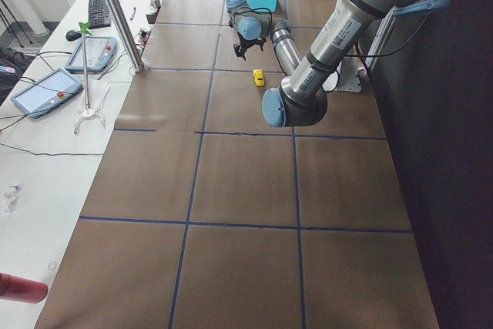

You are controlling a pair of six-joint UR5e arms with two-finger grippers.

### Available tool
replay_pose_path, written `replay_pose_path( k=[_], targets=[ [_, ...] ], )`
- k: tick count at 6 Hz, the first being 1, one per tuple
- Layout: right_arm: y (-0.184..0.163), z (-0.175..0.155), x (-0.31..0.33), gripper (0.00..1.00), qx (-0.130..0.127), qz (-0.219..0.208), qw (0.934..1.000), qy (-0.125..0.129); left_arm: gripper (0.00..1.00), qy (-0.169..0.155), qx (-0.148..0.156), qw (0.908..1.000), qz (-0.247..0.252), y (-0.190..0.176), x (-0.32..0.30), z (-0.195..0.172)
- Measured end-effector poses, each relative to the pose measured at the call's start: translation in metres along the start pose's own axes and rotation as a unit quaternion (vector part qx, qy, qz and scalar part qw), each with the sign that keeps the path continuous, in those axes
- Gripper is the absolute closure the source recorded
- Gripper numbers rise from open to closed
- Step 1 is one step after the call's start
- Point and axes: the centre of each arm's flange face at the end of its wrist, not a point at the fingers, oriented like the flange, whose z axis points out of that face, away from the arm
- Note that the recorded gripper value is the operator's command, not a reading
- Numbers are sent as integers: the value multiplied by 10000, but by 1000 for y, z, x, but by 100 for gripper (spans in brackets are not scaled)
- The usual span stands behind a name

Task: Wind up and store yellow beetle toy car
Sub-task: 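Move the left gripper over the yellow beetle toy car, then lower the left gripper onto the yellow car and grip it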

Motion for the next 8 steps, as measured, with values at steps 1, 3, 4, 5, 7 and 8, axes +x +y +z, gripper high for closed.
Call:
replay_pose_path(
  k=[1,3,4,5,7,8],
  targets=[
    [0,0,0,0,5,-5,10000,0,0,-373,-86,9987,341,-14,23,13],
    [0,0,0,0,10,-10,10000,0,0,-965,-513,9839,1415,-21,37,43],
    [0,0,0,0,7,-8,10000,0,0,-1121,-796,9768,1643,-20,27,60],
    [0,0,1,0,4,-6,10000,2,0,-1237,-990,9731,1673,-20,15,76],
    [0,1,1,0,2,-10,10000,16,0,-1280,-1118,9735,1533,-20,2,102],
    [0,1,1,0,2,-10,10000,20,0,-1278,-1102,9757,1396,-20,2,109]
  ],
)
